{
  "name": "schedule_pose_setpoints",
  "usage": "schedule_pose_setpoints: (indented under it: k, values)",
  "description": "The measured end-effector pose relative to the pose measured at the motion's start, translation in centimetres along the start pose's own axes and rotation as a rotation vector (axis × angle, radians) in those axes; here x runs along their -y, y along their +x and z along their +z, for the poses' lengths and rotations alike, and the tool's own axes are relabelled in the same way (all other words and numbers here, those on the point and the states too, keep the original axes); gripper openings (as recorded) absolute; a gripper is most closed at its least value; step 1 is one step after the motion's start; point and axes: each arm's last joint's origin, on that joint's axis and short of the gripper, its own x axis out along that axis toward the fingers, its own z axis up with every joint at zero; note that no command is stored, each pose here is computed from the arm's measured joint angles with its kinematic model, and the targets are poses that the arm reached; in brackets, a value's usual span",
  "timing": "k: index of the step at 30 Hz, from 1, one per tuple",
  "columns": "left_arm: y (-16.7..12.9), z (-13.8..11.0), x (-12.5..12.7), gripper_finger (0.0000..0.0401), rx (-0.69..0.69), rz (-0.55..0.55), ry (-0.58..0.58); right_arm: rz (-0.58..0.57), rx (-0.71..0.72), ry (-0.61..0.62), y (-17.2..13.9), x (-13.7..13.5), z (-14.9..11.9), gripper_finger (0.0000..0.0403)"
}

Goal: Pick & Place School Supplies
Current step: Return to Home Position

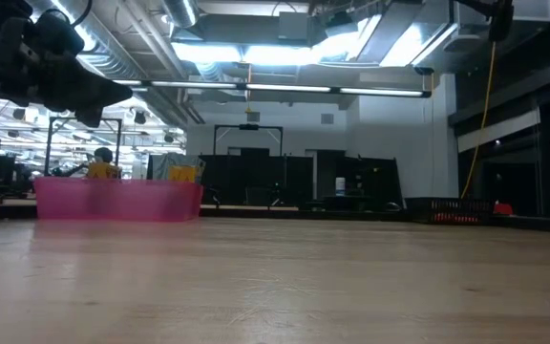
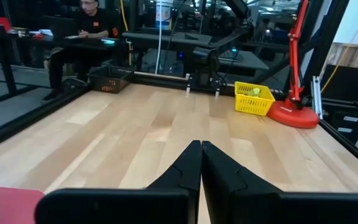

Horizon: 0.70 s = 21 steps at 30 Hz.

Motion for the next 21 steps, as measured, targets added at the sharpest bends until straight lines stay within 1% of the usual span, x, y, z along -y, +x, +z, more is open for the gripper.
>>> schedule_pose_setpoints:
  k: [7, 11, 16, 19, 21]
  values:
    - [0.0, 0.0, 0.0, 0.0006, 0.002, 0.006, -0.001, 0.041, -0.032, -0.004, 0.0, -0.1, -0.1, 0.0226]
    - [0.0, 0.0, 0.0, 0.0006, 0.002, 0.007, -0.001, 0.056, -0.098, 0.007, 1.1, 0.1, -0.8, 0.0226]
    - [0.0, 0.0, 0.0, 0.0007, 0.003, 0.007, -0.002, 0.090, -0.301, 0.039, 4.3, 0.6, -3.9, 0.0226]
    - [0.0, 0.0, 0.0, 0.0008, 0.003, 0.007, -0.002, 0.152, -0.335, -0.003, 6.6, -0.3, -6.0, 0.0226]
    - [0.0, 0.0, 0.0, 0.0006, 0.003, 0.007, -0.001, 0.186, -0.303, -0.056, 7.6, -1.4, -7.0, 0.0226]
